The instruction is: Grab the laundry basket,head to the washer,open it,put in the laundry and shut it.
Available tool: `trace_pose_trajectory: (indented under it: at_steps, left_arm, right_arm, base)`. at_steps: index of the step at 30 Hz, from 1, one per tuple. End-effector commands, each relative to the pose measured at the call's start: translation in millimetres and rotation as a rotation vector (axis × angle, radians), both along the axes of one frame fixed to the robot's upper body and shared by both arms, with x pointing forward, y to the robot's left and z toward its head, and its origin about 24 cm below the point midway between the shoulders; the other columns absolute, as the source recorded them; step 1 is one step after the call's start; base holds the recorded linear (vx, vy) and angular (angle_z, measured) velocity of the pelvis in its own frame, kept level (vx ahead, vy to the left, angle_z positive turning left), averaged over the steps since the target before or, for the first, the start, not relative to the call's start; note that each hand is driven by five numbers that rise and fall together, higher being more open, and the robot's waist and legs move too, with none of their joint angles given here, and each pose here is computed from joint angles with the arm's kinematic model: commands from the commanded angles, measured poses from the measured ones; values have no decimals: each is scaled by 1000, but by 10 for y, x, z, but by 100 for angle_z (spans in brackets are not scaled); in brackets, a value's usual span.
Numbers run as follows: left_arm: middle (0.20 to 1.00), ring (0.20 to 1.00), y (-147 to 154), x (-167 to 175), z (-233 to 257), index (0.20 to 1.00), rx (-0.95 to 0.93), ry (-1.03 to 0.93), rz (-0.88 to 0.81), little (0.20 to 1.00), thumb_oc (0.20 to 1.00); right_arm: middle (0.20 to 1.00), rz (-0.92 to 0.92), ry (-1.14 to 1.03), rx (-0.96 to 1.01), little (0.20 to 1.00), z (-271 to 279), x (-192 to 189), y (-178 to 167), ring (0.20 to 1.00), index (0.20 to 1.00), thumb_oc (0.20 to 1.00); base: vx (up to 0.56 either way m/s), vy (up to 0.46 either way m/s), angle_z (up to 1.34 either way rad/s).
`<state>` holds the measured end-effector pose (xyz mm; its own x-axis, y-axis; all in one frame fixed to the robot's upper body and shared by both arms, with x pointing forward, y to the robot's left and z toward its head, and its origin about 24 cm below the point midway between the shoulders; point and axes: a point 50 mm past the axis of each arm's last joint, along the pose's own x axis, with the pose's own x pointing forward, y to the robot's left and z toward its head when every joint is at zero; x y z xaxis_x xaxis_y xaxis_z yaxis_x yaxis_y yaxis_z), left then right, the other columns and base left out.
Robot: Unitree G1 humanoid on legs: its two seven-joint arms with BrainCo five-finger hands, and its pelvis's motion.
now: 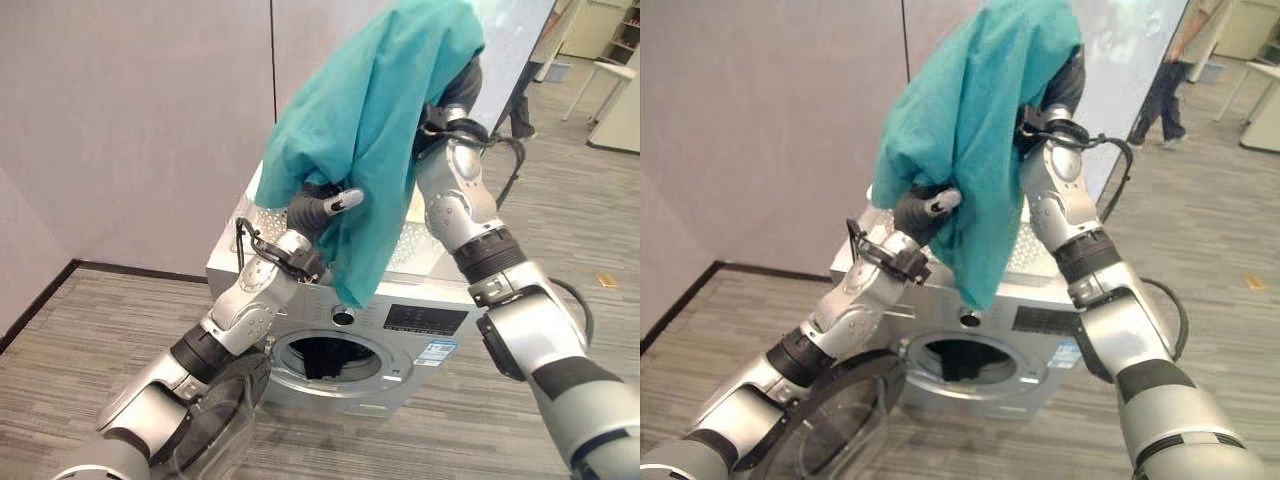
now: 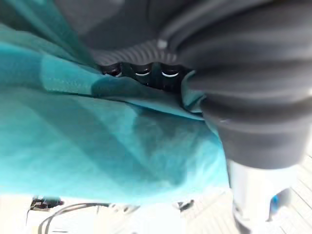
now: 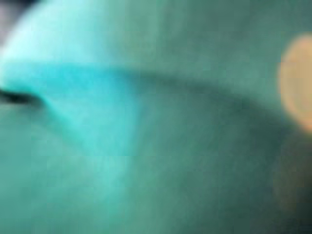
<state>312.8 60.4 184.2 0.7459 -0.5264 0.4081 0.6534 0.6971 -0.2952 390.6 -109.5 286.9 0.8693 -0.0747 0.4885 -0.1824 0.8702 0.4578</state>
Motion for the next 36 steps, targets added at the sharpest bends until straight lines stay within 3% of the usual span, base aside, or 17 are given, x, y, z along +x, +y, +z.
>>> trace_pose_trajectory:
  at_steps: [1,11,22,25,26,27,28,32,33,34,35,36]
  left_arm:
    - [1000,1000,55,34,439,1000,-108,-162,19,1000,1000]
    - [1000,1000,1,76,580,1000,-110,-202,23,1000,1000]
    - [1000,1000,102,-74,1039,1000,-270,-382,-10,1000,1000]
    - [1000,1000,136,-133,1075,1000,-308,-404,-40,1000,1000]
    - [542,542,157,-177,1075,542,-333,-414,-59,542,542]
    - [407,407,158,-177,1074,407,-334,-414,-59,407,407]
    - [200,200,178,-207,1072,200,-342,-423,-73,200,200]
    - [200,200,195,-253,1069,200,-344,-442,-85,200,200]
    - [200,200,195,-254,1069,200,-344,-442,-85,200,200]
    - [200,200,199,-260,1066,200,-348,-442,-88,200,200]
    - [200,200,213,-279,1065,200,-350,-448,-95,200,200]
    - [200,200,213,-279,1065,200,-350,-448,-95,200,200]
  right_arm:
    - [200,64,-125,-24,200,293,-110,141,200,200,200]
    - [200,343,-177,-351,200,-49,-425,447,200,200,200]
    - [200,234,-192,-876,200,-122,-424,16,200,200,200]
    - [200,216,-173,-906,200,-138,-389,-36,200,200,200]
    - [200,210,-167,-940,200,-139,-371,-56,200,200,200]
    - [200,210,-166,-940,200,-139,-370,-55,200,200,200]
    - [200,188,-162,-971,200,-139,-349,-86,200,200,200]
    - [200,128,-166,-1034,200,-107,-314,-147,200,200,200]
    - [369,128,-166,-1034,369,-107,-314,-147,369,369,369]
    - [915,126,-159,-1036,915,-115,-306,-159,915,915,915]
    - [1000,89,-150,-1046,1000,-109,-278,-196,1000,1000,1000]
    - [1000,89,-150,-1046,1000,-109,-278,-196,1000,1000,1000]
  base:
    - [0,0,0]
    - [0,2,0]
    - [6,6,-7]
    - [7,2,-4]
    - [3,1,-6]
    - [-6,-1,-6]
    - [-9,2,-4]
    - [-4,1,-2]
    - [0,0,0]
    - [0,0,0]
    - [0,0,0]
    - [0,0,0]
